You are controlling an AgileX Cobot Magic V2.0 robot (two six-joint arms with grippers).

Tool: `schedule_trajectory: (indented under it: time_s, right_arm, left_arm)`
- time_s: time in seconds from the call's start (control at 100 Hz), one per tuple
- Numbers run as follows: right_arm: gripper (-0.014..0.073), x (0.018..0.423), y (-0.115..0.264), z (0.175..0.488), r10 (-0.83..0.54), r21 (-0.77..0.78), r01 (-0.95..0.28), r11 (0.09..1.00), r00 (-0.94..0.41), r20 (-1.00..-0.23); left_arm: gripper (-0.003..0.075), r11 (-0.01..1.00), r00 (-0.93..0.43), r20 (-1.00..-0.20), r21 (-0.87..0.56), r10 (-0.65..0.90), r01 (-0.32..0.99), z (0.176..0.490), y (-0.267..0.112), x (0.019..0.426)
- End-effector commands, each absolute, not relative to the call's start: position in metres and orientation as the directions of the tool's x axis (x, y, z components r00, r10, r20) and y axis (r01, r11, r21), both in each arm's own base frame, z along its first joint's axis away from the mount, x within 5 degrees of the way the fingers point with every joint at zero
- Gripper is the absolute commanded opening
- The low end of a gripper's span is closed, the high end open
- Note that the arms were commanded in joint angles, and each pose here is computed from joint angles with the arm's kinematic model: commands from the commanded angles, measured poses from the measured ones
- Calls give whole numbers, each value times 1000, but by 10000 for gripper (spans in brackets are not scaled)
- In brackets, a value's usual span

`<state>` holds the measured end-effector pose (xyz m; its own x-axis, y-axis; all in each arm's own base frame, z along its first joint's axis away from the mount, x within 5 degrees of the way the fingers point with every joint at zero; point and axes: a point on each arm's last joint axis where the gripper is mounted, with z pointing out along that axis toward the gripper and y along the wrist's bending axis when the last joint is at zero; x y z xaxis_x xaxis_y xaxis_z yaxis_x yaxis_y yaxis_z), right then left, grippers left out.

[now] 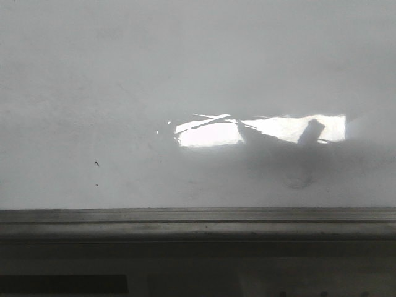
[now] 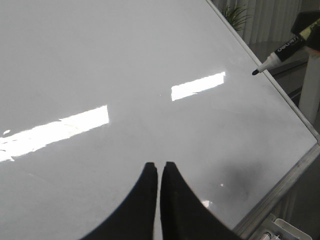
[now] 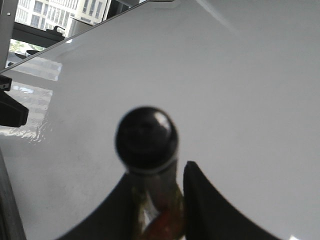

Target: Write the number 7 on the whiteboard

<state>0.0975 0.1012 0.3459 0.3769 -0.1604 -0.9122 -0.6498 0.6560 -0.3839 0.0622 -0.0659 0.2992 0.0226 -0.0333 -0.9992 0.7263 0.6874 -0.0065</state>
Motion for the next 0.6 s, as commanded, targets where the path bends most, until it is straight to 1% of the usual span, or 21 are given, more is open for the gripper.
schedule_trajectory:
  time_s: [0.0, 0.13, 0.34, 0.47, 0.59]
  right_arm:
    - [-43, 99, 110, 357, -96, -388, -665, 638, 431, -897]
    - [-43, 106, 119, 353, -96, -397, -681, 615, 435, -895]
    - [-43, 119, 133, 340, -139, -407, -705, 581, 406, -903]
    - [-43, 125, 142, 333, -136, -405, -725, 557, 402, -906]
    - [-43, 132, 149, 324, -176, -417, -731, 540, 386, -905]
  left_arm:
    - [-20, 687, 21, -998, -31, -67, 726, 308, -66, 62]
    - [-20, 687, 21, -998, -31, -67, 726, 308, -66, 62]
    - [-20, 687, 21, -998, -31, -67, 726, 308, -66, 62]
    - [-20, 687, 21, -998, -31, -67, 726, 308, -66, 62]
    - [-20, 687, 21, -998, -31, -67, 726, 308, -66, 62]
